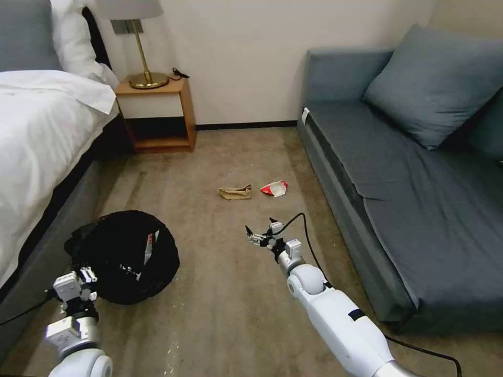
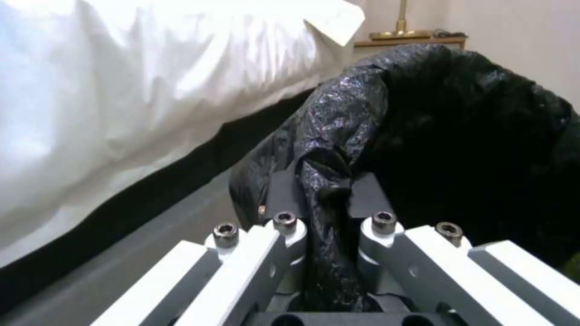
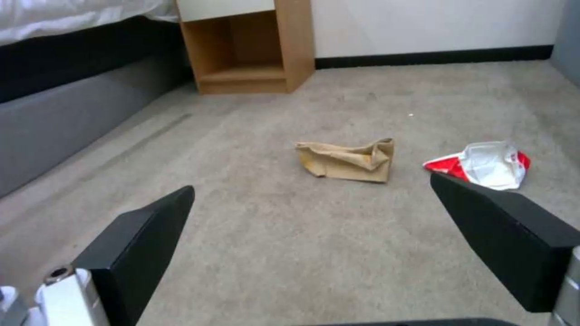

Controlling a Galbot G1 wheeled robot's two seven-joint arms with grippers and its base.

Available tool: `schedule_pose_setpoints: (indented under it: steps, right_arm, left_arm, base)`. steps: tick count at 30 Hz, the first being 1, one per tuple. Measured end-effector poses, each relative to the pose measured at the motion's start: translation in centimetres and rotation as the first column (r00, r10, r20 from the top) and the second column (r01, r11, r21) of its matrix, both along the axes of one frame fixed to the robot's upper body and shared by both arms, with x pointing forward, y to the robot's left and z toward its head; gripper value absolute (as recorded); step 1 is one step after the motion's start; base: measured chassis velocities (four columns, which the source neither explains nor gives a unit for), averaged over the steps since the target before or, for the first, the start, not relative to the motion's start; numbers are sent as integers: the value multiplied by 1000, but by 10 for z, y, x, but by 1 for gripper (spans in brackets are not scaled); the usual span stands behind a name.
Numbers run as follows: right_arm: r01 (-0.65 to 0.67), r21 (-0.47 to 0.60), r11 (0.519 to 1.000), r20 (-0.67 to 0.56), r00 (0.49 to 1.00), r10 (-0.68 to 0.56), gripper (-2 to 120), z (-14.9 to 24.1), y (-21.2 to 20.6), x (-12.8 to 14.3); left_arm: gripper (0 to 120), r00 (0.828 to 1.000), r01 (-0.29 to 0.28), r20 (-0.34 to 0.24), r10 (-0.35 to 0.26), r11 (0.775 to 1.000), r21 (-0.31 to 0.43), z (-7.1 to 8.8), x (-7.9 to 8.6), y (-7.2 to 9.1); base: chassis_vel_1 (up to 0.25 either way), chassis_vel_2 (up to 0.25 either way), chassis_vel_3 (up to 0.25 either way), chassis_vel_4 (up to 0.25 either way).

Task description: Pick up the trash bin, then pick up the garbage on the floor and place it into the trash bin.

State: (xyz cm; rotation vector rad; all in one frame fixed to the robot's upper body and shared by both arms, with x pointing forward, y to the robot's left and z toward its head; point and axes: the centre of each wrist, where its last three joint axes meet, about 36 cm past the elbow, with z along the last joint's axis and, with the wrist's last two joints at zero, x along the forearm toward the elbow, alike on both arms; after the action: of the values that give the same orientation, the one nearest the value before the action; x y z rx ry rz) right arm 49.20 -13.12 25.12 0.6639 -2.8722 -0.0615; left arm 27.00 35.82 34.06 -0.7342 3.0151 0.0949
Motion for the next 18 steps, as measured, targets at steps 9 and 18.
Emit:
schedule_pose_setpoints:
  steps: [9,18]
  right_arm:
    - [0,-8,1000,1,1000,0,100,-3,-2,0]
    - [-6,-15,1000,2,1000,6,100,-5,-2,0]
  left_arm:
    - [7,1000,1,-1,-1,1000,1,0,2,1]
    - [7,1000,-1,-9,1,1000,-1,-3,0,0]
  base:
    - [-109,95,103,-104]
    - [-99,109,108,-111]
